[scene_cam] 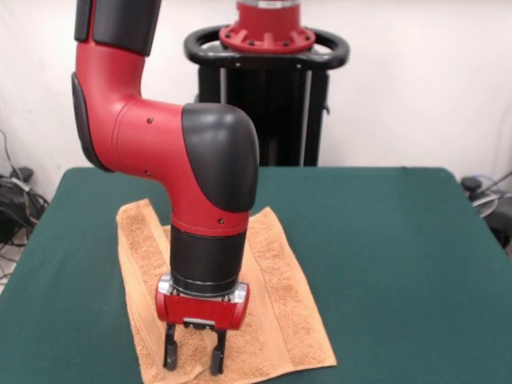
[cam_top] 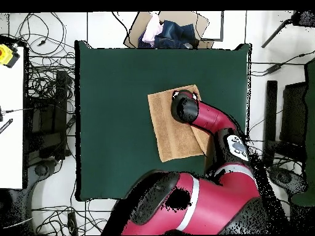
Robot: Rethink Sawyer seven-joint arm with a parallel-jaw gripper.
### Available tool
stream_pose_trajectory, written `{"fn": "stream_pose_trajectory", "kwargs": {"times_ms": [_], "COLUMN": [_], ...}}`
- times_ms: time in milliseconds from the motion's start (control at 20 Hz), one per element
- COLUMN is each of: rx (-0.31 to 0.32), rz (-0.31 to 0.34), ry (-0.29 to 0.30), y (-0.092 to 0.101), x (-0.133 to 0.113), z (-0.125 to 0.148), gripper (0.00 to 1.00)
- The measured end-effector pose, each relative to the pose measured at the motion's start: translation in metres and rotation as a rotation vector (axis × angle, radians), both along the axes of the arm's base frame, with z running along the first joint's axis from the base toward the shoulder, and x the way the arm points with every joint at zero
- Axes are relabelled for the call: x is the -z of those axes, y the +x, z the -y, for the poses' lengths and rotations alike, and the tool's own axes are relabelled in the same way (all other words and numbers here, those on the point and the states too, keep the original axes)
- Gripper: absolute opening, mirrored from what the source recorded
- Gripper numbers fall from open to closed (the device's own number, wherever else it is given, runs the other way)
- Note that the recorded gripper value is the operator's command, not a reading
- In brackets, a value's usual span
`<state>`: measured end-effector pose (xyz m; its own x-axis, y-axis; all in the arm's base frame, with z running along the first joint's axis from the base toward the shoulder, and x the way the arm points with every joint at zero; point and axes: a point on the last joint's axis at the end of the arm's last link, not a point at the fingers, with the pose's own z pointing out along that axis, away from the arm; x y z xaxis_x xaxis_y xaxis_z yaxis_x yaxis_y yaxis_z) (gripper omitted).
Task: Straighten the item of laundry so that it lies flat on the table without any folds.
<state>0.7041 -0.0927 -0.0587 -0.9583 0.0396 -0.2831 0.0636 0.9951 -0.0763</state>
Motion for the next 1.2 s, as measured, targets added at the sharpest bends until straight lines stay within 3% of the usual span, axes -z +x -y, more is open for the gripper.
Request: {"fn": "stream_pose_trajectory", "kwargs": {"times_ms": [1200], "rx": [0.020], "rz": [0.025], "ry": [-0.001], "y": [-0.012], "x": [-0.003], "z": [0.005], "gripper": [1.00]}}
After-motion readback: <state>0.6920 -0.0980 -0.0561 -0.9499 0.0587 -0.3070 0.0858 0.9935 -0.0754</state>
